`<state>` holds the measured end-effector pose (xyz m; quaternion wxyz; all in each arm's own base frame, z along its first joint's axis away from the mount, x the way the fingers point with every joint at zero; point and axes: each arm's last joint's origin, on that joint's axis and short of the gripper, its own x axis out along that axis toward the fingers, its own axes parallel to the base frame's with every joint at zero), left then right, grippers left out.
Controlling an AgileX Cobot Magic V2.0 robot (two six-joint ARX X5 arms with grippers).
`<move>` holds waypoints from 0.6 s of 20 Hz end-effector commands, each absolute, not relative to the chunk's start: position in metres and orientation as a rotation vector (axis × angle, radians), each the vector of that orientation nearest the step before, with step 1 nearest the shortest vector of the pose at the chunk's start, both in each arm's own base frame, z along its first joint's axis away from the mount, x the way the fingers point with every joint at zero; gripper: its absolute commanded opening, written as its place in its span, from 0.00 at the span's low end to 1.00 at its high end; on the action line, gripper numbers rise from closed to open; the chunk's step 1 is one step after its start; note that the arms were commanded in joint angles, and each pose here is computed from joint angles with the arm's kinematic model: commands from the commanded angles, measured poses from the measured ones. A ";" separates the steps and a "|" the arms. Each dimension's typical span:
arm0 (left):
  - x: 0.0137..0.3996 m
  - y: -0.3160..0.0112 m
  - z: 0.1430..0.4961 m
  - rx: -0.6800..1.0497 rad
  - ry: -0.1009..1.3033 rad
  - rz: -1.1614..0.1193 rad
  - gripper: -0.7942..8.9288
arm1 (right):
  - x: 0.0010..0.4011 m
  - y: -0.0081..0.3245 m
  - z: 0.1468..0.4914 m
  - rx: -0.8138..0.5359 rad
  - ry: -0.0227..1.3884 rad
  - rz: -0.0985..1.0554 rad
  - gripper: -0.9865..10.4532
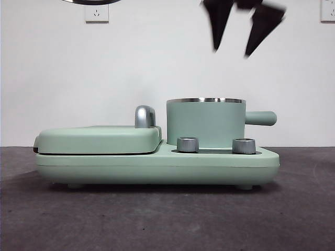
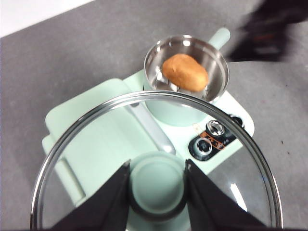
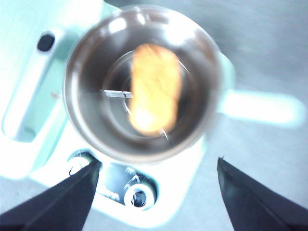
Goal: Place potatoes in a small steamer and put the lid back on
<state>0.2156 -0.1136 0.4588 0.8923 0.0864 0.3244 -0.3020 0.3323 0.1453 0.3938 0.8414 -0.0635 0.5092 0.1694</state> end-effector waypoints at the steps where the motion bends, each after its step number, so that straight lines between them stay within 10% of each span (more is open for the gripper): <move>1: 0.228 -0.122 0.459 0.167 0.643 -0.635 0.09 | 0.311 0.135 0.408 -0.185 1.080 0.300 0.43; 12: 0.282 -0.191 0.417 0.202 0.638 -0.739 0.09 | 0.138 0.065 0.389 -0.056 0.833 0.486 0.43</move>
